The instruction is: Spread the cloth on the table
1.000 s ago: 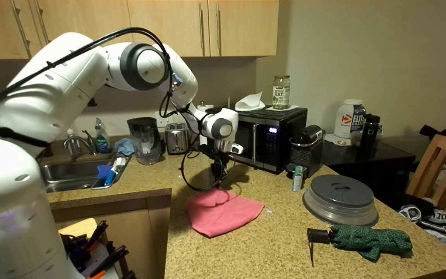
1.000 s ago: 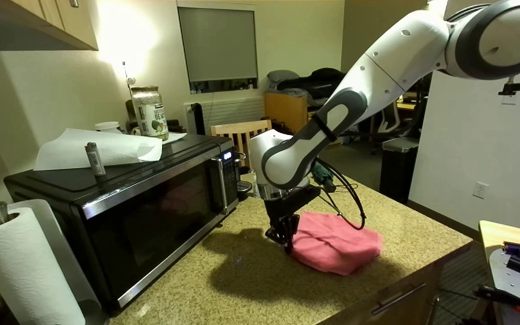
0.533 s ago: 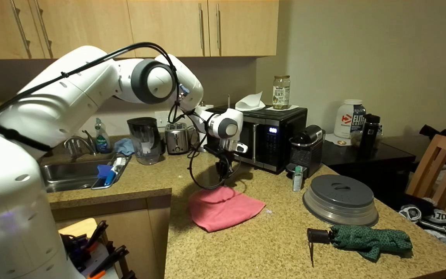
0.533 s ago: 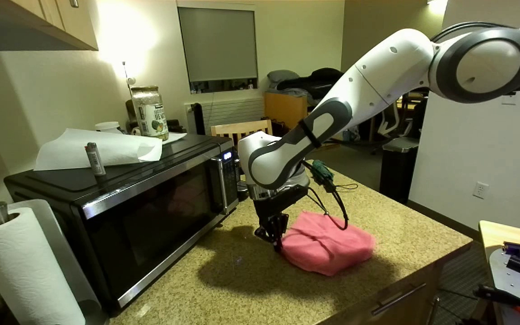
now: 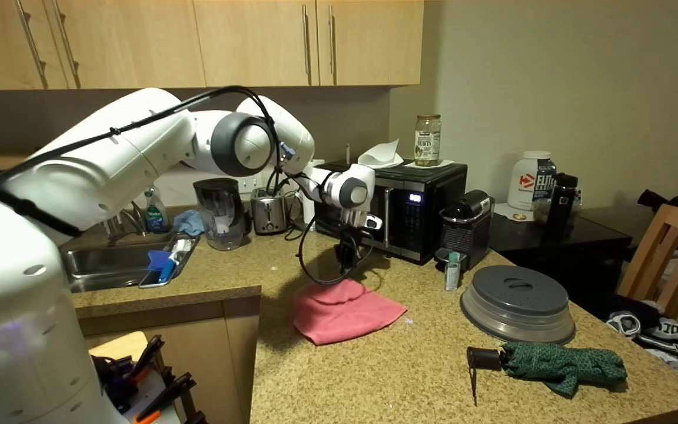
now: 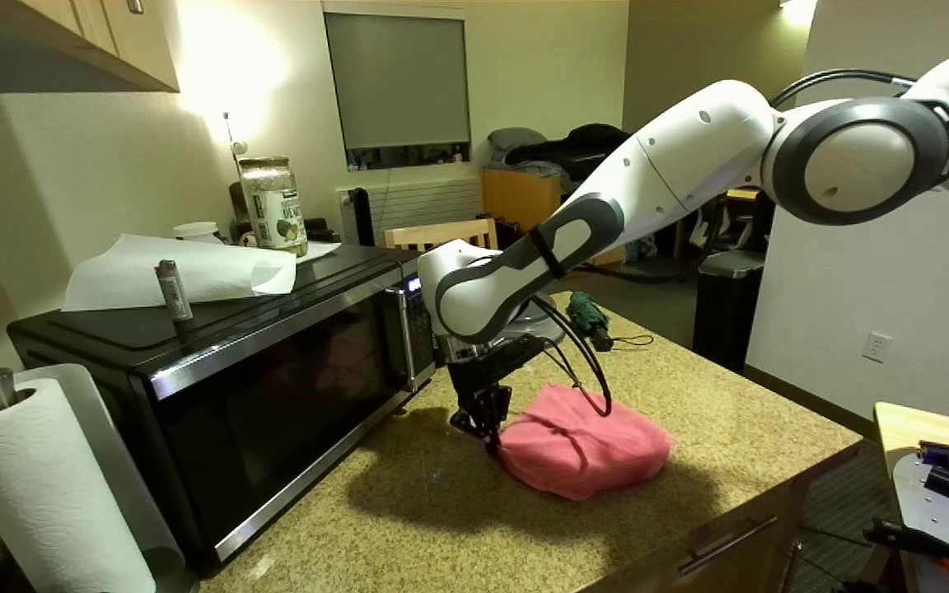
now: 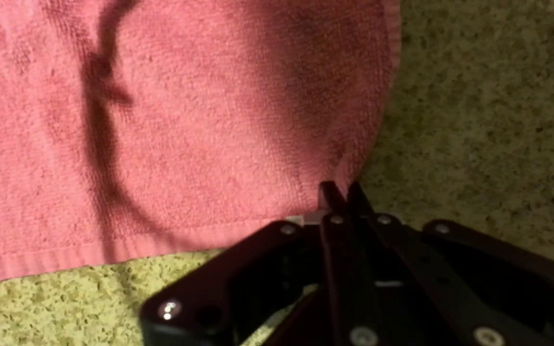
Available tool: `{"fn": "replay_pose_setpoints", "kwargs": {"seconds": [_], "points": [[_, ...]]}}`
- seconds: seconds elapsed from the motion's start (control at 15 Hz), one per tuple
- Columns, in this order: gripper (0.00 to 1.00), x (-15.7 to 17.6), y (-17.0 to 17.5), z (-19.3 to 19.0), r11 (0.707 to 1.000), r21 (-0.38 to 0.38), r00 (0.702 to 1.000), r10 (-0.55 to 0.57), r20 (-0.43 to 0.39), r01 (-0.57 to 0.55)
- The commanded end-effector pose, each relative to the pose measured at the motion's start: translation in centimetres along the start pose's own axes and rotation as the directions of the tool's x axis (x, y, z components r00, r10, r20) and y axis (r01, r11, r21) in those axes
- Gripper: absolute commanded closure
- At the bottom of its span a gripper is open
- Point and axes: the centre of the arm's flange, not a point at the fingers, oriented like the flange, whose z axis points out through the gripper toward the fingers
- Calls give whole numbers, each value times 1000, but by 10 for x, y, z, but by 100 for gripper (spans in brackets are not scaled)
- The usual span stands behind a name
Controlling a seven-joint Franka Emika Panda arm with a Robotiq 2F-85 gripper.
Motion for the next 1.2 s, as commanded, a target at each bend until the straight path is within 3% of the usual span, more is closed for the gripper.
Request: {"fn": "replay_pose_setpoints", "kwargs": {"seconds": [0.0, 1.13], "points": [[95, 23, -8, 3, 998, -46, 999, -34, -21, 33], [95, 59, -13, -7, 995, -87, 990, -53, -133, 42]]}}
